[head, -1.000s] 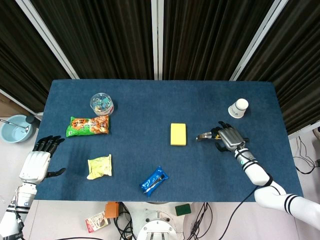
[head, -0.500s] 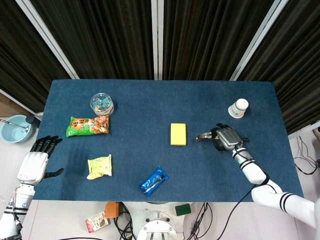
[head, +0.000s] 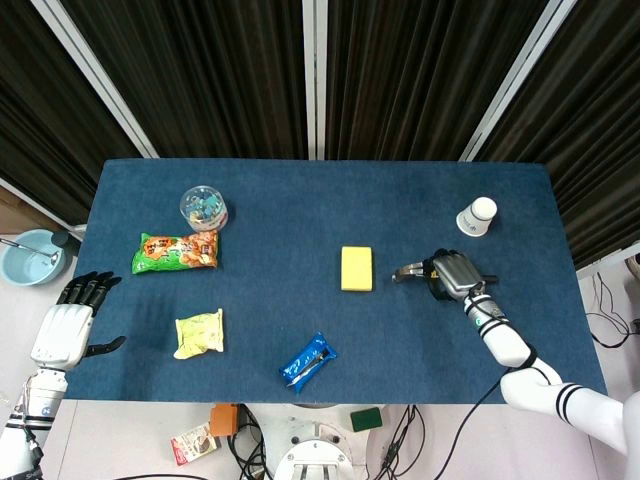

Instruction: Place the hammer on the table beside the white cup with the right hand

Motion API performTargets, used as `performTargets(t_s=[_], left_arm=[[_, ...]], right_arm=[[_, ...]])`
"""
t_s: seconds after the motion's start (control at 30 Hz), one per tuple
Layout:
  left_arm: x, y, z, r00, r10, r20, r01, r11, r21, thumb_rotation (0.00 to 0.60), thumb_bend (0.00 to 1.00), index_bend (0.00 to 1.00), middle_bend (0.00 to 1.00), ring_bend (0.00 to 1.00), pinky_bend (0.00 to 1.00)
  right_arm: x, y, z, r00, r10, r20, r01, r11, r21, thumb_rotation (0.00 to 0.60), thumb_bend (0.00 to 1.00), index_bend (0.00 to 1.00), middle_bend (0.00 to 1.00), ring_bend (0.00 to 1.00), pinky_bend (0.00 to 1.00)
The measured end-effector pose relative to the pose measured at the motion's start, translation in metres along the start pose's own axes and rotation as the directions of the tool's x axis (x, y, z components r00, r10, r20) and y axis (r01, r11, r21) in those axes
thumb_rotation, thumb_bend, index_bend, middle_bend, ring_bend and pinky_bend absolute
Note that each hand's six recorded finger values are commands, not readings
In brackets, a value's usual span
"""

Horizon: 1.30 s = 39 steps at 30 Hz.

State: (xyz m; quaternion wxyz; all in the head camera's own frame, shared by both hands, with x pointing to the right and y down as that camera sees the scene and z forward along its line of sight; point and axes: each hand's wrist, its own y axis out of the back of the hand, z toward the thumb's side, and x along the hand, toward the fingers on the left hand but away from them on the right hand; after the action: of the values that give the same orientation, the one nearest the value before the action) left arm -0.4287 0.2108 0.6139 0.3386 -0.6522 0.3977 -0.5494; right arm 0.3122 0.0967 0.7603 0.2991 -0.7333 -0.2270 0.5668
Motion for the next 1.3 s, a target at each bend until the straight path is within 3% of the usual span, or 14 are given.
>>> performTargets(t_s=[0.1, 0.23, 0.3, 0.5, 0.67, 0.87, 1.03, 1.3], left_arm=[[-0.001, 0.0, -0.001, 1.0, 0.0, -0.001, 0.0, 1.0, -0.001, 0.6, 0.04, 0.17, 0.12, 0.07, 0.11], [-0.001, -0.001, -0.002, 1.0, -0.001, -0.004, 0.001, 1.0, -0.003, 0.6, 0.04, 0.17, 0.12, 0.07, 0.11], [-0.002, -0.002, -0.003, 1.0, -0.005, -0.007, 0.005, 1.0, -0.004, 0.6, 0.04, 0.17, 0.12, 0.07, 0.11], [-0.003, -0.005, -0.005, 1.0, -0.013, -0.014, 0.012, 1.0, -0.011, 0.6, 0.04, 0.17, 0.12, 0.07, 0.11], [-0.005, -0.006, -0.006, 1.0, -0.014, -0.017, 0.013, 1.0, -0.01, 0.6, 0.04, 0.16, 0.12, 0.07, 0.11], [-0.007, -0.004, -0.006, 1.0, -0.008, -0.018, 0.008, 1.0, -0.012, 0.6, 0.04, 0.16, 0.12, 0.07, 0.11], [-0.007, -0.004, -0.006, 1.0, -0.006, -0.019, 0.006, 1.0, -0.013, 0.6, 0.04, 0.16, 0.12, 0.07, 0.11], [-0.007, -0.002, -0.004, 1.0, -0.003, -0.015, 0.003, 1.0, -0.009, 0.6, 0.04, 0.16, 0.12, 0.07, 0.11]], right_arm=[[0.0, 0.001, 0.001, 1.0, -0.003, -0.004, 0.003, 1.0, -0.001, 0.6, 0.75, 0.56, 0.46, 0.24, 0.3], [0.0, 0.003, 0.001, 1.0, -0.008, -0.011, 0.008, 1.0, 0.004, 0.6, 0.96, 0.61, 0.49, 0.29, 0.33], [0.0, 0.004, 0.002, 1.0, -0.012, -0.016, 0.012, 1.0, 0.0, 0.6, 1.0, 0.64, 0.51, 0.31, 0.36], [0.002, 0.01, 0.002, 0.999, -0.034, -0.031, 0.032, 0.999, -0.04, 0.6, 1.0, 0.72, 0.58, 0.41, 0.47], [0.005, 0.014, 0.003, 0.997, -0.054, -0.048, 0.05, 0.995, -0.092, 0.6, 1.0, 0.81, 0.64, 0.5, 0.65], [0.009, 0.021, 0.006, 0.994, -0.087, -0.066, 0.073, 0.978, -0.194, 0.6, 1.0, 0.9, 0.72, 0.62, 0.79], [0.012, 0.026, 0.013, 0.992, -0.099, -0.077, 0.073, 0.957, -0.281, 0.6, 1.0, 0.92, 0.79, 0.7, 0.86], [0.011, 0.034, 0.034, 0.992, -0.059, -0.108, 0.02, 0.944, -0.33, 0.6, 1.0, 0.93, 0.83, 0.74, 0.9]])
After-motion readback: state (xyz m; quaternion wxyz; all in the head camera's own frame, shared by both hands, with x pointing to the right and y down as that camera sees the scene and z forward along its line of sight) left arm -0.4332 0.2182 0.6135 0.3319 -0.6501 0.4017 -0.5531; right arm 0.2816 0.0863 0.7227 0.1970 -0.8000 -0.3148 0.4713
